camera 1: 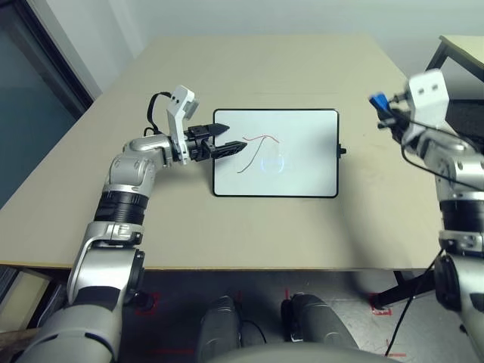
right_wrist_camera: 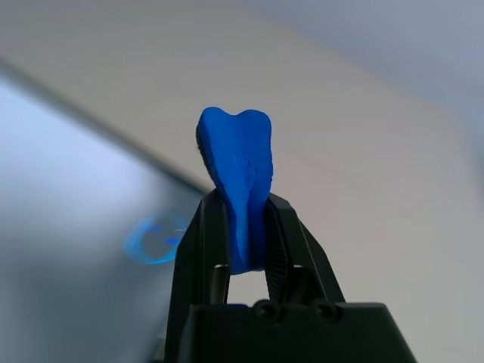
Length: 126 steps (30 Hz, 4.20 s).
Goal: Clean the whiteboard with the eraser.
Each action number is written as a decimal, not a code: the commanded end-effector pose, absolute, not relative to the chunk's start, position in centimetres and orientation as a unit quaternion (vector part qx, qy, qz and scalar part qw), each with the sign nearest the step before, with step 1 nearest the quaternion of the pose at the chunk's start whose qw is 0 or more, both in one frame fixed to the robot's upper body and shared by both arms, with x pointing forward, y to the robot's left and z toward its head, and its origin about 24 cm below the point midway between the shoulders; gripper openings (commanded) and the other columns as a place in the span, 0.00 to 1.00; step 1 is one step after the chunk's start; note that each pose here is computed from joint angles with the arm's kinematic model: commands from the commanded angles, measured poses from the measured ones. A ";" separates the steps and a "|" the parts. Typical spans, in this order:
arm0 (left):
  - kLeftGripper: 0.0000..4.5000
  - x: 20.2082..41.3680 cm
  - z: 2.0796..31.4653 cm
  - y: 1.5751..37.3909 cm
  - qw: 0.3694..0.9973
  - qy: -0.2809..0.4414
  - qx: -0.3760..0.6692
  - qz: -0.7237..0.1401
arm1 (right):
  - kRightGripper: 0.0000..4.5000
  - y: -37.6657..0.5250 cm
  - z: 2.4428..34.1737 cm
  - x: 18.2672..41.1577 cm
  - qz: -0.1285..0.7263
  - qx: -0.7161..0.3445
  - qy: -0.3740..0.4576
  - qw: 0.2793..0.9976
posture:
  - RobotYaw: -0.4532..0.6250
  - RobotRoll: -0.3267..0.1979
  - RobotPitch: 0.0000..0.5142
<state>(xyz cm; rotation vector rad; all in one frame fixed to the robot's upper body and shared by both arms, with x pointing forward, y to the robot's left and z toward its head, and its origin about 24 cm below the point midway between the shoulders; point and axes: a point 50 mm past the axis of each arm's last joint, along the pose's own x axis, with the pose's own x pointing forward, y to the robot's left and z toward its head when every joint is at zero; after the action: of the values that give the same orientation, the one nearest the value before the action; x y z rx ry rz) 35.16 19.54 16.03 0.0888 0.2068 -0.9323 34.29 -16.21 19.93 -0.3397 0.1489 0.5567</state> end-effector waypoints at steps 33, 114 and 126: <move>1.00 34.0 16.4 18.8 0.881 0.108 0.052 -0.457 | 0.13 -11.5 14.9 35.2 0.305 -0.207 0.165 0.915 | 0.31 0.62 0.10; 1.00 33.3 16.5 19.2 0.884 0.122 0.049 -0.448 | 0.13 -9.3 17.0 34.5 0.302 -0.280 0.179 0.893 | 0.33 0.62 0.15; 1.00 33.2 16.4 19.5 0.886 0.124 0.048 -0.444 | 0.13 -6.7 14.3 31.2 0.396 -0.286 0.214 0.846 | 0.34 0.62 0.16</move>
<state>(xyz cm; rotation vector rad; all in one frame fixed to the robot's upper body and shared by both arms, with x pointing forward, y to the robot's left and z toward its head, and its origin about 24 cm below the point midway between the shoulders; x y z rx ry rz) 33.31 19.05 16.61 0.1028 0.2442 -0.9368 31.87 -7.01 15.42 -0.5937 0.3903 0.8049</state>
